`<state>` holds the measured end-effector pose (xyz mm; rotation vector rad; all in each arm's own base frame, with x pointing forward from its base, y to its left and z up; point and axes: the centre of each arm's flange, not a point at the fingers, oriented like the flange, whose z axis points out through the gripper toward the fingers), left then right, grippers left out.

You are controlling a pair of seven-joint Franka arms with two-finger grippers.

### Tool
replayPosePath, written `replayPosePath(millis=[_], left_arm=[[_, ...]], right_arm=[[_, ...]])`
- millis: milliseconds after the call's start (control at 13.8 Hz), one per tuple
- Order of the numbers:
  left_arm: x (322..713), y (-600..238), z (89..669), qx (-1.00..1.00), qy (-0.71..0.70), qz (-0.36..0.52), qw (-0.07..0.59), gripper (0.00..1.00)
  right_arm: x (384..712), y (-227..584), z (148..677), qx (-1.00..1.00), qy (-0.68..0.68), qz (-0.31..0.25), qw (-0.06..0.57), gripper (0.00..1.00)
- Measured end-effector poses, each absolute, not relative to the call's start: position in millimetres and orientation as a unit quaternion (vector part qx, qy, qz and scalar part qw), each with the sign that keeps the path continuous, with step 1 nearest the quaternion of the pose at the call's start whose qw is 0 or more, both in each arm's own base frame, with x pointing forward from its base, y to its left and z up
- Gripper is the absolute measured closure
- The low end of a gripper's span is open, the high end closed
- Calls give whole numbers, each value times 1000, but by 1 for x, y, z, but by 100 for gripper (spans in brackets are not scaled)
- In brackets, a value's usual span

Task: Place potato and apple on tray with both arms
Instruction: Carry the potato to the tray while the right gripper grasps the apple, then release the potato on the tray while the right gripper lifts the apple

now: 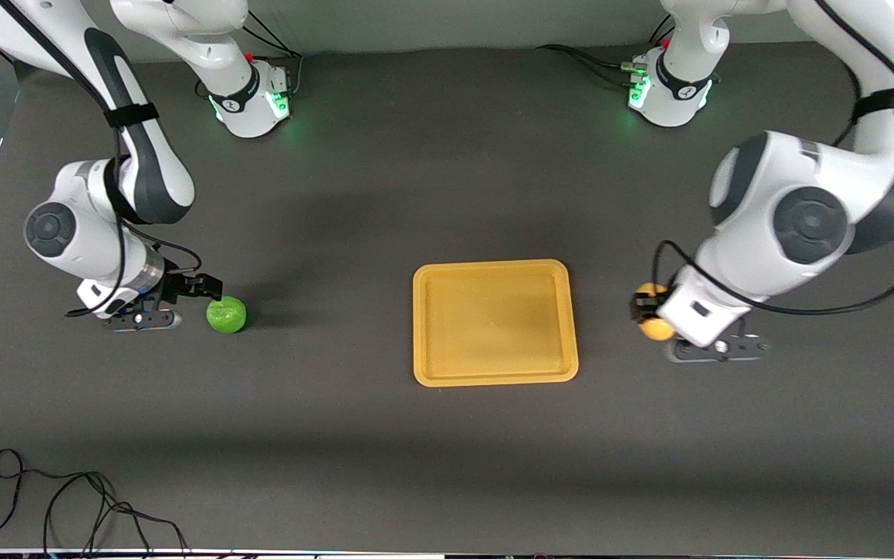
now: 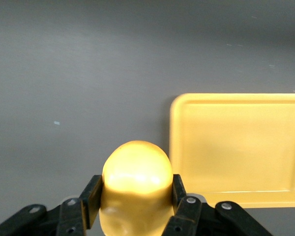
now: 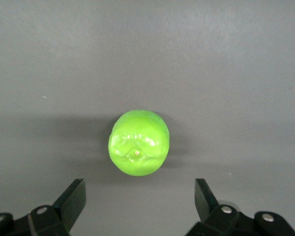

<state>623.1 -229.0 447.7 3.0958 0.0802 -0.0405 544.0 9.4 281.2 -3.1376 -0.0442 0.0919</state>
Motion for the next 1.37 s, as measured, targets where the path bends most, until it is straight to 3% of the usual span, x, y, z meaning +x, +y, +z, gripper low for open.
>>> replayPosePath(millis=[506,650,939,1083,1228,1372], left_arm=[[622,-301,335,997,44,-62,26,39],[624,-308,304,995,68,-69,29,39],[613,-338,262,993,76,-81,30,39],[608,-347,249,993,74,-82,30,39],[606,-348,235,994,70,-77,27,39],[606,-344,225,995,68,-76,18,39]], right_arm=[[546,15,223,-999,-26,31,3,2],[547,17,214,-999,-30,28,3,9],[548,18,208,-999,-30,28,3,8],[550,18,210,-999,-30,25,3,12],[554,18,213,-999,-30,20,3,26],[556,19,215,-999,-31,17,3,27]])
